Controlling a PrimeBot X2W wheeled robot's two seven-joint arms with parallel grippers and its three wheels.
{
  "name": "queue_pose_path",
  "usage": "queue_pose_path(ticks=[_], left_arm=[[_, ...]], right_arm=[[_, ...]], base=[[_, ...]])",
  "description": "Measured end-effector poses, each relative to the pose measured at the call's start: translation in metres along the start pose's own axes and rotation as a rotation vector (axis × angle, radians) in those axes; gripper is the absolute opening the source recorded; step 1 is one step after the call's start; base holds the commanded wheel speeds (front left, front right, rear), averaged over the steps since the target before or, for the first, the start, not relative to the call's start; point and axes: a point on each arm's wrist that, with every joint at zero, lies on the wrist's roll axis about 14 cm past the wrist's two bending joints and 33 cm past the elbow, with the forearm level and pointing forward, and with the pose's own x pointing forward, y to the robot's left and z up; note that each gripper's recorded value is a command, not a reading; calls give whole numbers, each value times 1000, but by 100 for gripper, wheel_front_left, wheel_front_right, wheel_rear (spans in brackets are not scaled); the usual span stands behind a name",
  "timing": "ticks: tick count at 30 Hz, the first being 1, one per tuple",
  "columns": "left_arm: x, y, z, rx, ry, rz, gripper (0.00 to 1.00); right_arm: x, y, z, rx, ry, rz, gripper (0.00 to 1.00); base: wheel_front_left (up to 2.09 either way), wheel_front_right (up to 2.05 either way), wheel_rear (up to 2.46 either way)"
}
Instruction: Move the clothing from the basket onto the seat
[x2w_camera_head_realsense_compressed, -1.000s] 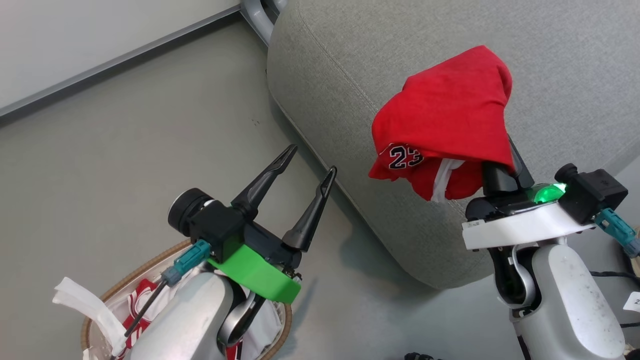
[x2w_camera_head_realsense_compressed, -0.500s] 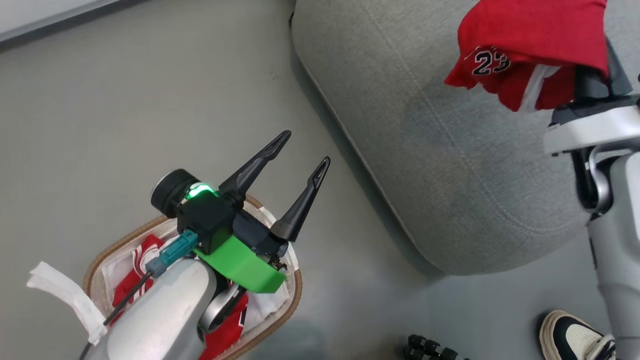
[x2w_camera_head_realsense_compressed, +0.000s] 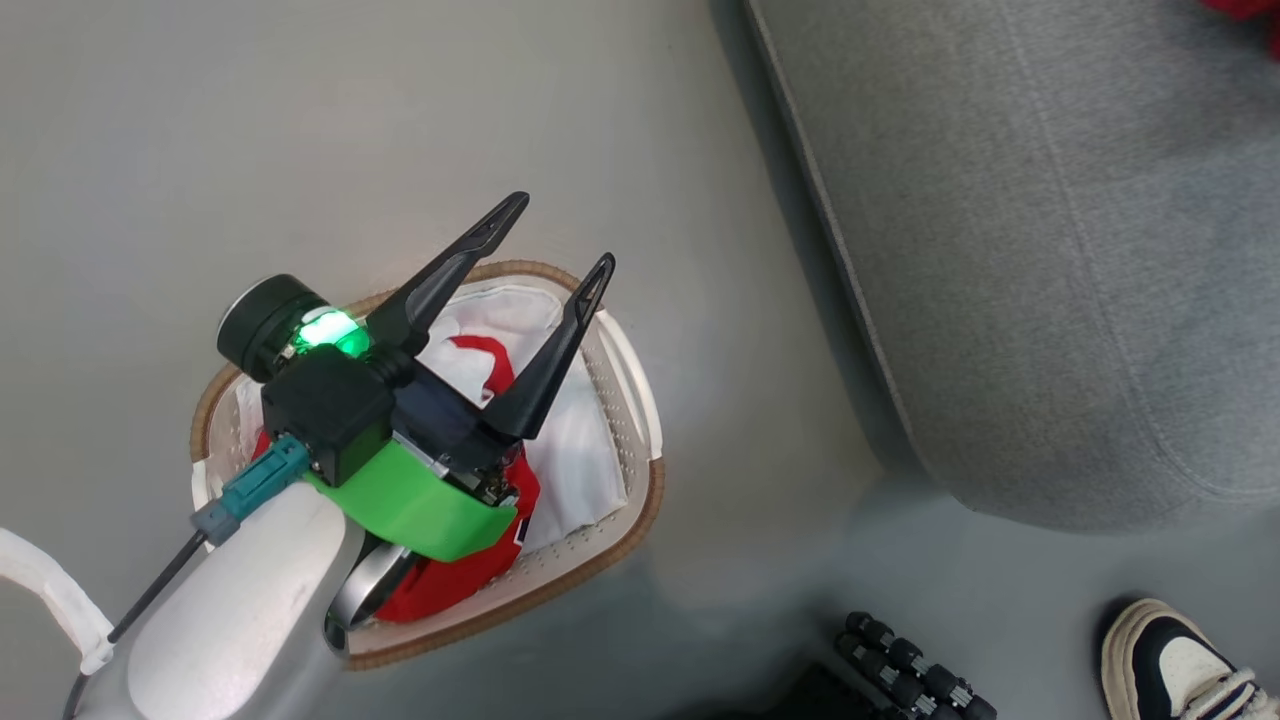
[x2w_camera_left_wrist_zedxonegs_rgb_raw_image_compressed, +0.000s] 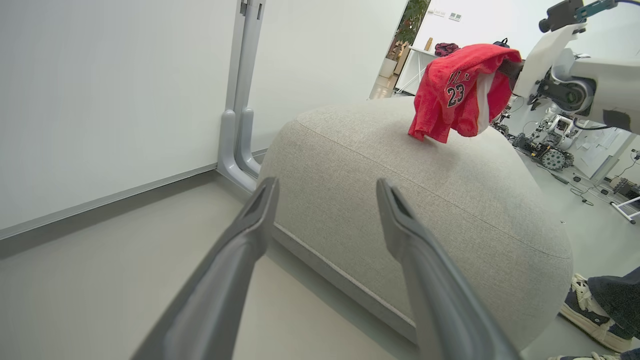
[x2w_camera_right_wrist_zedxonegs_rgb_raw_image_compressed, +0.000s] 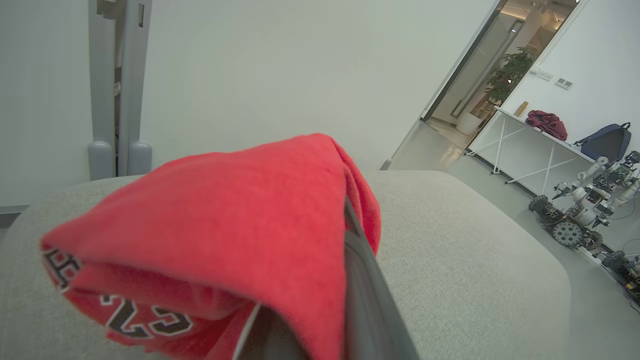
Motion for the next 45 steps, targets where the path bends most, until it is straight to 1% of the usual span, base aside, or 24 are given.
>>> queue_pose_path(ticks=[2, 4, 6, 9, 12, 13, 14, 15, 18, 21, 27, 32, 36, 40, 45], left_arm=[[-5, 8, -5, -8, 5, 19, 100], [-9, 14, -10, -16, 12, 33, 100], [-14, 22, -12, -16, 14, 53, 100], [-23, 38, -18, -18, 27, 97, 100], [-33, 52, -25, -23, 43, 147, 100], [-36, 58, -26, -24, 47, 168, 100], [-39, 62, -28, -23, 53, 182, 100], [-41, 64, -28, -23, 56, 192, 100], [-43, 69, -24, -17, 48, 219, 100], [-44, 69, -18, -12, 42, 237, 100], [-53, 72, -7, 10, 45, 291, 100], [-63, 71, 6, 16, 29, 350, 100], [-80, 74, 15, 24, 29, 418, 100], [-97, 81, 32, 49, 2, 498, 100], [-125, 94, 53, 78, -40, 621, 100]], right_arm=[[7, -1, -9, -6, 27, -28, 0], [15, 2, -21, -57, 74, -26, 0], [22, 1, -25, -83, 89, -34, 0], [30, -7, -35, -66, 108, -79, 0], [29, 1, -60, -37, 158, -79, 0], [25, 4, -71, -17, 173, -83, 38], [21, 9, -82, 2, 189, -83, 61], [17, 14, -91, 14, 205, -78, 100], [1, 34, -115, 62, 241, -46, 100], [-12, 49, -121, 148, 251, -33, 100], [-42, 63, -102, 217, 193, 20, 100], [-63, 69, -81, 239, 145, 66, 100], [-77, 89, -59, 296, 97, 118, 100], [-90, 125, -38, 373, 66, 199, 100], [-106, 184, -13, 429, 40, 356, 100]], base=[[0, 0, 0], [0, 0, 0], [0, 0, 0], [0, 0, 0], [0, 0, 0], [0, 0, 0], [0, 0, 0], [0, 0, 0], [0, 0, 0], [0, 0, 0], [0, 0, 0], [0, 0, 0], [0, 0, 0], [0, 0, 0], [0, 0, 0]])
